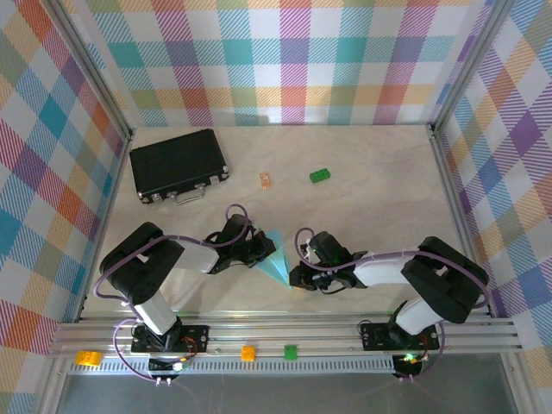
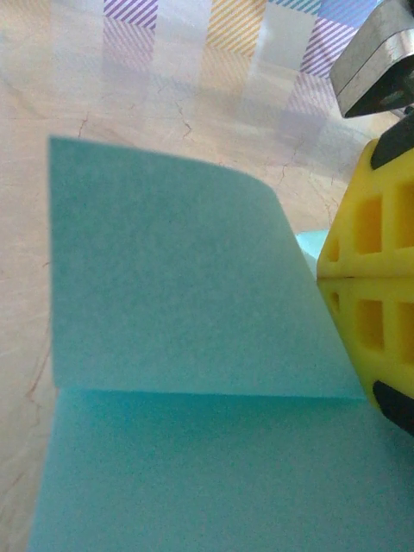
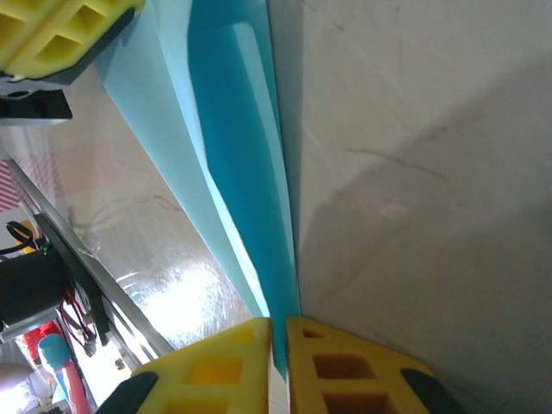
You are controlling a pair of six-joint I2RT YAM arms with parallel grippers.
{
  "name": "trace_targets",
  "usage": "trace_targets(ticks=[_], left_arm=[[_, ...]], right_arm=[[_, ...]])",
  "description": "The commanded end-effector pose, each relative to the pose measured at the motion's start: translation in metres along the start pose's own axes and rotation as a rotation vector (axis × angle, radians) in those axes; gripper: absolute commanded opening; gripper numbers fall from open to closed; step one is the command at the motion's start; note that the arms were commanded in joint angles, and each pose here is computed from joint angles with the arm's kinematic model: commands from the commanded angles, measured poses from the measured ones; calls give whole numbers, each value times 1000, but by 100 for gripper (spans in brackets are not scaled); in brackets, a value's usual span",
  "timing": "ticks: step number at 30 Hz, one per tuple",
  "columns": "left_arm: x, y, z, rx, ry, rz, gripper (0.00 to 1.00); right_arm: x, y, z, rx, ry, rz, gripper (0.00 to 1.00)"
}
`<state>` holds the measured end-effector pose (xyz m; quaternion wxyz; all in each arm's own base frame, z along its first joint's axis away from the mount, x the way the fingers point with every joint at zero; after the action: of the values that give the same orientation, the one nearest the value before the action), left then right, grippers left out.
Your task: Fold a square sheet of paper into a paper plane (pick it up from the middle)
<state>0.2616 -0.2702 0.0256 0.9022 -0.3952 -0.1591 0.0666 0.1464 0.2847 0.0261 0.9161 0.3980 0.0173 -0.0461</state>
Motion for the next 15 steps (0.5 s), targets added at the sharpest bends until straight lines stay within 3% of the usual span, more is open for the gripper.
trace_targets(ticks=[1,5,8,13,15], left_arm=[[-21,39,-3,134,58,17,0],[-21,39,-3,137,61,10,0],[-21,39,-3,137,61,10,0],[-21,38,-3,137,60,10,0],[-21,38,-3,136,60,10,0]], right_arm=[[-6,-1,10,-21,0,21,19],[3,21,27,-1,-60,83,27],[8,33,32,12,-64,104,27],[10,62,20,84,25,136,8],[13,69,13,94,54,134,5]])
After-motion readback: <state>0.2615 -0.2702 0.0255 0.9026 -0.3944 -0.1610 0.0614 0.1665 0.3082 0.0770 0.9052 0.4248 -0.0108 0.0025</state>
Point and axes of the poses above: each hand's point on the last joint's axis, 136 mm out from that joint toward the fingers, its own z axis back along the fingers, its own y axis along the line the jaws close on, x = y × z, the point moved 1 cm from there along z, back along the fingers, and after that the axes turned 11 degrees about -z, right-handed, at the moved point
